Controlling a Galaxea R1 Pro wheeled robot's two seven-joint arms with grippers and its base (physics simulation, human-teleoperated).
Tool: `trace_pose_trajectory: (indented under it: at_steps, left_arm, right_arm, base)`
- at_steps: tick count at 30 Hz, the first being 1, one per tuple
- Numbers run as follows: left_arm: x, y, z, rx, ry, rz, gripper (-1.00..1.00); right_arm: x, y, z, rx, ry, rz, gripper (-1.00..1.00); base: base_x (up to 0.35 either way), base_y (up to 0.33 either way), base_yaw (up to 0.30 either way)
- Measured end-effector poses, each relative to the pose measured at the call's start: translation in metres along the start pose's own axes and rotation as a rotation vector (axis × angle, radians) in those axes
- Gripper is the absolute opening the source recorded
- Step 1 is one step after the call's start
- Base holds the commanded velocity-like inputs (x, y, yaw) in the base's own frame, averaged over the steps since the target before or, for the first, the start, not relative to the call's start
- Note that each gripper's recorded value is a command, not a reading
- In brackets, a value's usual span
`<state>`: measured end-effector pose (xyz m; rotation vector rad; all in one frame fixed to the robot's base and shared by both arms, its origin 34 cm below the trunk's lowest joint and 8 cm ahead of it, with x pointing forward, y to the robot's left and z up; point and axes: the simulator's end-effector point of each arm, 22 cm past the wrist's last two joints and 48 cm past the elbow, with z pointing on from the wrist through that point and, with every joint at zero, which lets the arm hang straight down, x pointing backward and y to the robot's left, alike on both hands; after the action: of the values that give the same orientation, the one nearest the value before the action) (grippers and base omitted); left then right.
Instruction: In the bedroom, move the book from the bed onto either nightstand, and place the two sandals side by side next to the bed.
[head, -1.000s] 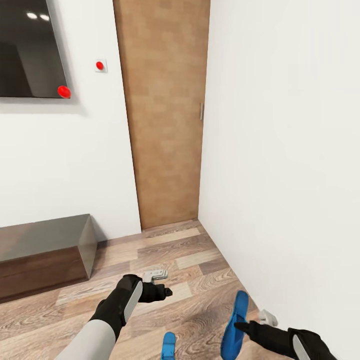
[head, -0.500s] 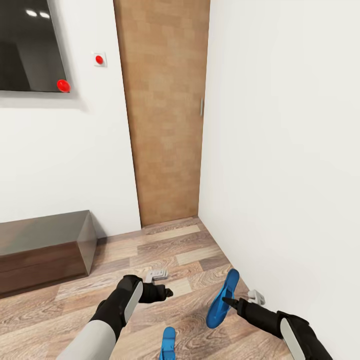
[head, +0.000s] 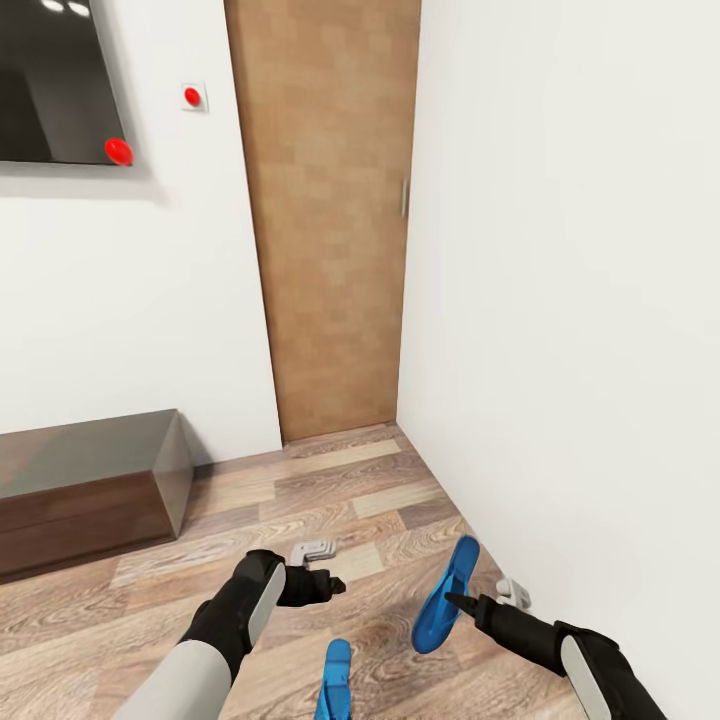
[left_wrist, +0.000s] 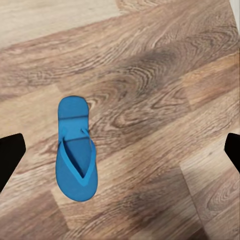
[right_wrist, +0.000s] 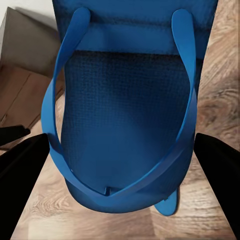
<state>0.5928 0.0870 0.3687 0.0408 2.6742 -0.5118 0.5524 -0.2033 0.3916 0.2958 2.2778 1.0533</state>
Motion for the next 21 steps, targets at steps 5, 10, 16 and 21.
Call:
trace_pose_trajectory:
  at_steps: [5, 10, 16, 21]
  left_arm:
    - [0.007, 0.004, 0.008, -0.002, 0.019, -0.008, 1.0]
    - [0.014, 0.008, 0.016, -0.003, 0.036, -0.015, 1.0]
    - [0.023, 0.012, 0.025, -0.004, 0.059, -0.024, 1.0]
    - [0.031, 0.015, 0.033, -0.005, 0.078, -0.031, 1.0]
  right_arm:
    - [0.007, -0.007, 0.004, 0.008, 0.014, 0.013, -1.0]
    - [0.013, -0.015, 0.007, 0.017, 0.028, 0.026, -1.0]
    - [0.021, -0.024, 0.011, 0.028, 0.044, 0.04, -1.0]
    - [0.027, -0.032, 0.014, 0.038, 0.056, 0.053, -1.0]
  base:
    - [0.0, 0.0, 0.0]
    - [0.0, 0.0, 0.0]
    - [0.0, 0.0, 0.0]
    - [0.0, 0.0, 0.0]
